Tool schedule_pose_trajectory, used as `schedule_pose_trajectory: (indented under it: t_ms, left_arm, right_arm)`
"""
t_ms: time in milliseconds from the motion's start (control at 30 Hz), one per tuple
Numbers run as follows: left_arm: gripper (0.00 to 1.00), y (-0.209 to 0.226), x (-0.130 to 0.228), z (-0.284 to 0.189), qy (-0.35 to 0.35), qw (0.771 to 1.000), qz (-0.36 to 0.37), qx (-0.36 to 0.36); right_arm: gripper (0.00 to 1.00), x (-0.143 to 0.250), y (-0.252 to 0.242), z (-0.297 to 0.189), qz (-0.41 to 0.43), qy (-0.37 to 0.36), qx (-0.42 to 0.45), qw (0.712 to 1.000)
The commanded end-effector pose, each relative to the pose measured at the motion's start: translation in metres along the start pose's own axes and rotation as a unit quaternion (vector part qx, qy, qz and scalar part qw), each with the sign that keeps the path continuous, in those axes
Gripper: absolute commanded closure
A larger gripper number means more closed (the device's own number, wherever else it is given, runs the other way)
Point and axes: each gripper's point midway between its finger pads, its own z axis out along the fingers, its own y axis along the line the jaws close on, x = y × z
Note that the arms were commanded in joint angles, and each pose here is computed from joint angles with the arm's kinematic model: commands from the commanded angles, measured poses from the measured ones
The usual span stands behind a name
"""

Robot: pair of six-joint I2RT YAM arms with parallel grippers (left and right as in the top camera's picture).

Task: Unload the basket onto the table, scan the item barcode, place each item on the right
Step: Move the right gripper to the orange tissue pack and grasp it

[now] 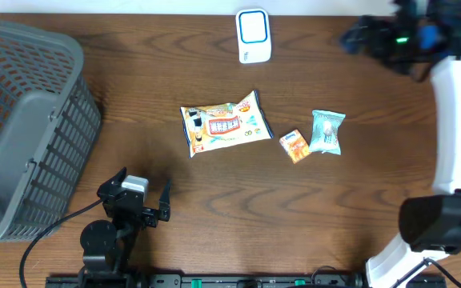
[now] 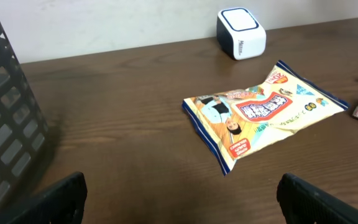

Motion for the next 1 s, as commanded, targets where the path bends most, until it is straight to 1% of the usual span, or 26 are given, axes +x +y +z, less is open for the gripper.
schedule_pose_trajectory:
  t_ms: [0,33,67,167,233,333,400,467,533,600,667,767,833,867,967]
  left_arm:
    - [0.02,-0.002,0.011,0.001,0.016,1.000,0.004,0.006]
    - [0.02,-0.002,0.011,0.001,0.016,1.000,0.004,0.006]
    - [0.02,-0.002,0.011,0.001,0.016,1.000,0.004,0.006]
    - [0.02,-0.002,0.011,0.001,0.016,1.000,0.004,0.006]
    - [0.02,-0.002,0.011,0.001,0.016,1.000,0.004,0.006]
    - [0.02,-0.002,0.011,0.001,0.016,1.000,0.004,0.006]
    - [0.02,-0.002,0.011,0.001,0.016,1.000,0.004,0.006]
    - [0.02,-0.002,0.011,0.001,0.016,1.000,0.004,0.006]
    - [0.02,-0.002,0.011,0.001,0.016,1.000,0.004,0.006]
    - [0.02,-0.002,0.011,0.001,0.016,1.000,0.004,0.006]
    - [0.02,-0.002,0.011,0.001,0.016,1.000,0.004,0.006]
    - [0.02,-0.002,0.011,0.001,0.016,1.000,0.004,0.006]
    - [0.02,-0.002,0.011,0.001,0.016,1.000,0.004,0.006]
    - [0.02,-0.002,0.011,0.001,0.016,1.000,0.004,0.005]
    - [0.02,-0.002,0.011,0.001,0.016,1.000,0.004,0.006]
  right_arm:
    - [0.18,0.040,0.027,0.022,0.054,0.065,0.004,0.996]
    - [0.22,0.052,0.032,0.029,0.059,0.082,0.010,0.995]
    - [0.25,0.060,0.034,0.034,0.068,0.092,0.020,0.993]
    - [0.25,0.080,0.030,0.035,0.093,0.107,0.078,0.987]
    - [0.26,0.089,0.021,0.026,0.100,0.106,0.117,0.982]
    - [0.28,0.103,0.001,-0.003,0.111,0.094,0.198,0.969]
    - [0.26,0.115,-0.017,-0.030,0.127,0.074,0.265,0.953]
    - [0.23,0.122,-0.026,-0.048,0.130,0.048,0.300,0.944]
    - [0.15,0.129,-0.033,-0.059,0.142,0.019,0.316,0.938]
    - [0.08,0.140,-0.041,-0.060,0.170,0.001,0.315,0.934]
    - [0.01,0.161,-0.049,-0.047,0.221,-0.004,0.296,0.929]
    - [0.01,0.185,-0.053,-0.011,0.265,0.011,0.246,0.932]
    - [0.01,0.199,-0.049,0.026,0.276,0.030,0.186,0.943]
    - [0.03,0.204,-0.045,0.042,0.279,0.040,0.156,0.947]
    - [0.14,0.214,-0.039,0.088,0.279,0.055,0.077,0.956]
